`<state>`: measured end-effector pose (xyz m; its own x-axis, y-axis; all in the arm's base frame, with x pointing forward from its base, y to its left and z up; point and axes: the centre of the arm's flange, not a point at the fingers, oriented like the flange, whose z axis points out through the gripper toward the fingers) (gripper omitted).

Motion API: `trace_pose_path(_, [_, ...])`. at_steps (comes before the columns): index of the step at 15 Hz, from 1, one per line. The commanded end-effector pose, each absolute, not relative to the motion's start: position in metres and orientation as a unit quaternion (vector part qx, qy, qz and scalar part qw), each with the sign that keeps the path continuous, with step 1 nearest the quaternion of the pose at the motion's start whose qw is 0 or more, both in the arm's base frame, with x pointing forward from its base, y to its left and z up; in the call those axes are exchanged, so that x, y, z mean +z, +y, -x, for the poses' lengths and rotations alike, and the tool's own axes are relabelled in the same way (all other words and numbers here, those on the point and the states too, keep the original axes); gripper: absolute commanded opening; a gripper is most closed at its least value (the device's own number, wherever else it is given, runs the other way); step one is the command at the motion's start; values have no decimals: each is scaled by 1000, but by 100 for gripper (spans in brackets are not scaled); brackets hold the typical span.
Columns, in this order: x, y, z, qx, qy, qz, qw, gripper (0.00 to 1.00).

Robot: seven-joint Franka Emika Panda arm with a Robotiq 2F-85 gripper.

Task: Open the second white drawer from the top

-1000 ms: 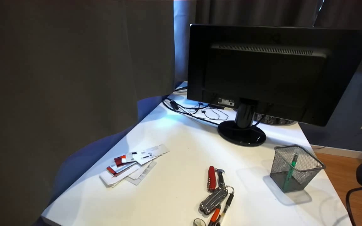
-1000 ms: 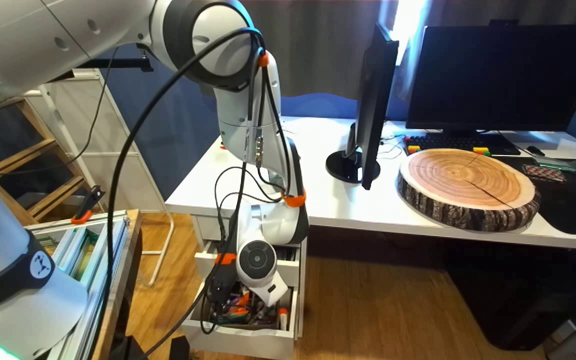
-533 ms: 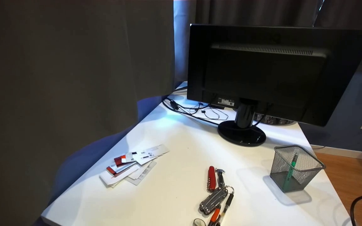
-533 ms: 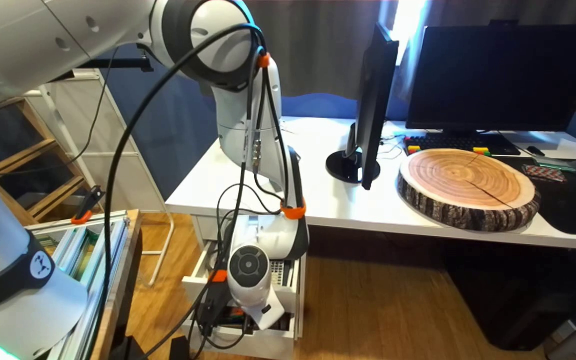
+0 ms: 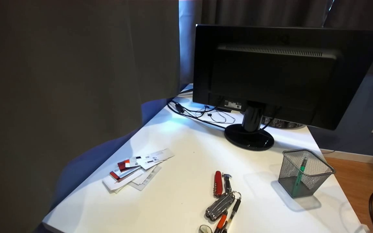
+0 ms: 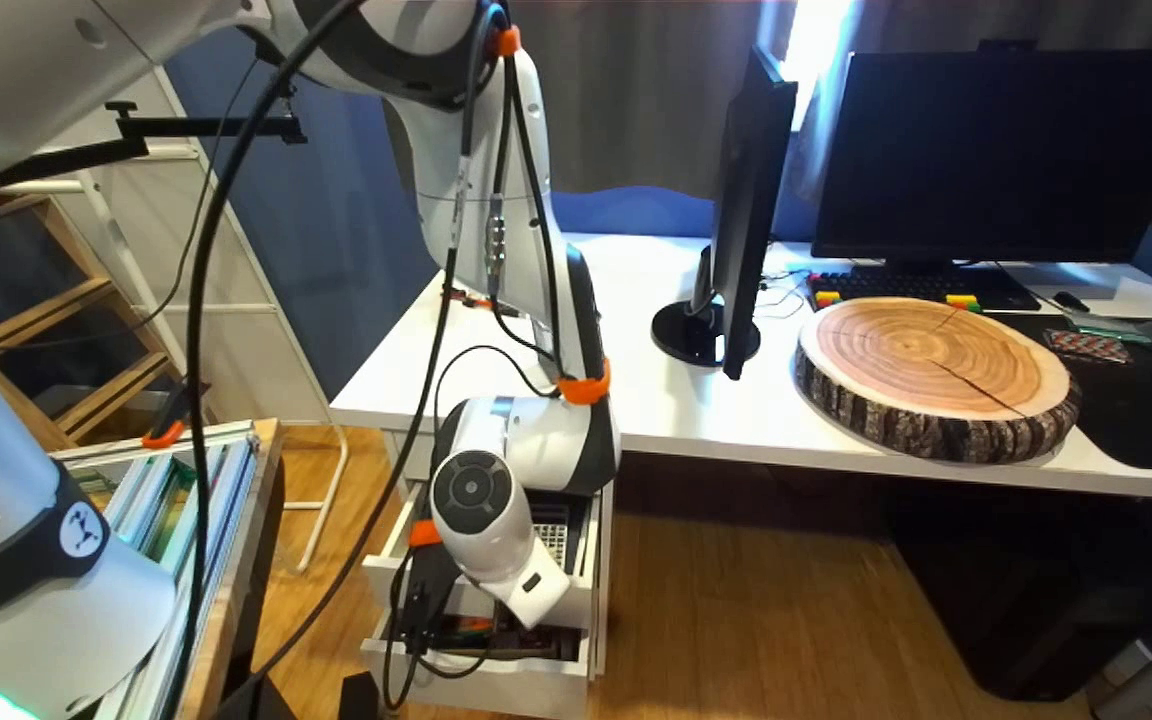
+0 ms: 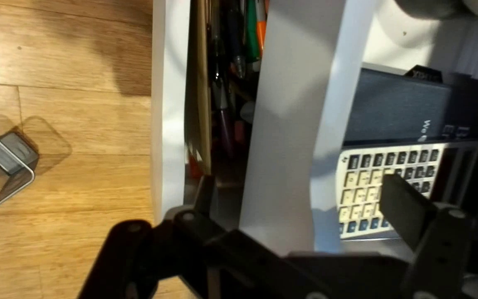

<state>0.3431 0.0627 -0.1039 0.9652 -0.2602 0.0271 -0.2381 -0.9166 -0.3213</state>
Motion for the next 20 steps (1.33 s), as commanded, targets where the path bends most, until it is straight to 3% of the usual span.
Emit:
trace_pose_path(1, [-45, 70, -319, -41, 96, 982, 156, 100])
trace_pose_path(6, [7, 84, -304, -37, 28, 987, 153, 100])
trace_pose_path(20, [134, 139, -265, -12, -289, 956, 44, 100])
